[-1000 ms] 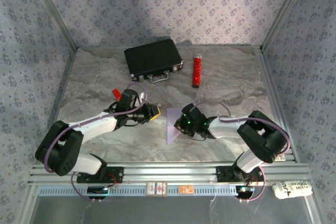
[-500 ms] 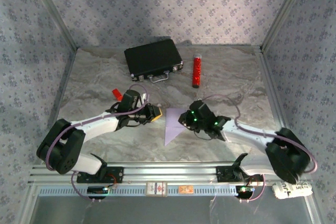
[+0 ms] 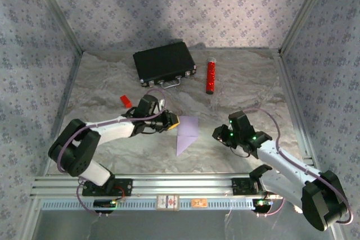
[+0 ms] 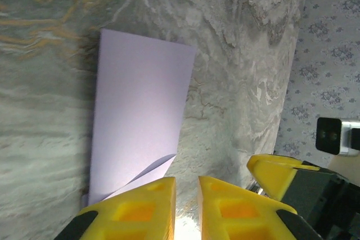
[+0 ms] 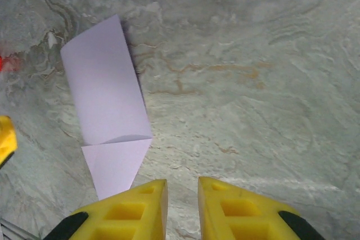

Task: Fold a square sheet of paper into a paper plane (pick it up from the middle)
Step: Fold the wing for the fifth time at the center of the table.

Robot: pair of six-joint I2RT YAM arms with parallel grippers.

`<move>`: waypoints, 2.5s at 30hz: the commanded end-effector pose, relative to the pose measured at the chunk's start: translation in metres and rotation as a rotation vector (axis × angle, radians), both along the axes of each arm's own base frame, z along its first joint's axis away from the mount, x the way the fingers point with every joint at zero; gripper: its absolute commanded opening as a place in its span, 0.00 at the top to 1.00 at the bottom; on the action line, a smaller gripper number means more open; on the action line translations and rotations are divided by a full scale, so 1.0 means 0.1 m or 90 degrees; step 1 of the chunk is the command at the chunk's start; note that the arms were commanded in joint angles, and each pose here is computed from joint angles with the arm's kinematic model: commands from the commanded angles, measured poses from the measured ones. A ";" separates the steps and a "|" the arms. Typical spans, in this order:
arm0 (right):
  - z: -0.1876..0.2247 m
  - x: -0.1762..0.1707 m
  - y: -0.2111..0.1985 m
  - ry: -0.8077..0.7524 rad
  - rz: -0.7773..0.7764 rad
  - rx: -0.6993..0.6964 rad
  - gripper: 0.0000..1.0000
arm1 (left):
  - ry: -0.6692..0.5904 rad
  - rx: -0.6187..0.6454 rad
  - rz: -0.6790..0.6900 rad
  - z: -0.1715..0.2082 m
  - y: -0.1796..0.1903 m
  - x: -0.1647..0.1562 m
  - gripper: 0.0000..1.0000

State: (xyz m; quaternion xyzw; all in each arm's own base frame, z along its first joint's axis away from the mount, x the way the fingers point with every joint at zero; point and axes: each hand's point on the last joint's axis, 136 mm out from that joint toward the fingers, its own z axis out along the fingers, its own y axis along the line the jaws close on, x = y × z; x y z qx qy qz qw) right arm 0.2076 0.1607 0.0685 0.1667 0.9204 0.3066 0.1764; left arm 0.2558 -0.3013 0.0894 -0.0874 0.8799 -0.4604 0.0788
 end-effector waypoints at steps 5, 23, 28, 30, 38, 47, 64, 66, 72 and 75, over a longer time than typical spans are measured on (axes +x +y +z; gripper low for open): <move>0.07 0.01 0.17 -0.006 0.072 0.028 0.77 | -0.006 -0.031 -0.040 0.06 -0.34 0.11 0.86; -0.02 0.13 0.52 0.025 0.149 0.039 0.76 | 0.048 0.044 -0.031 -0.56 -0.25 0.16 0.91; -0.05 0.08 0.54 0.034 0.160 0.032 0.76 | 0.062 0.056 -0.022 -0.75 -0.15 0.11 0.93; -0.09 0.05 0.53 0.042 0.160 0.025 0.76 | 0.074 0.063 -0.019 -0.85 -0.10 0.05 0.94; -0.12 0.05 0.54 0.046 0.156 0.026 0.75 | 0.088 0.059 -0.018 -0.95 -0.04 -0.02 0.94; -0.14 0.09 0.59 0.055 0.160 0.028 0.72 | 0.089 0.056 -0.020 -0.94 -0.04 -0.01 0.94; -0.16 0.49 0.67 0.063 0.157 0.020 0.71 | 0.091 0.048 -0.021 -0.94 -0.05 0.00 0.95; -0.15 0.56 0.71 0.061 0.160 0.031 0.71 | 0.093 0.048 -0.021 -0.94 -0.05 -0.01 0.95; -0.21 0.75 0.73 0.066 0.158 0.022 0.71 | 0.095 0.049 -0.019 -0.95 -0.05 -0.01 0.95; -0.27 0.83 0.74 0.073 0.152 0.025 0.70 | 0.096 0.048 -0.021 -0.95 -0.05 -0.01 0.95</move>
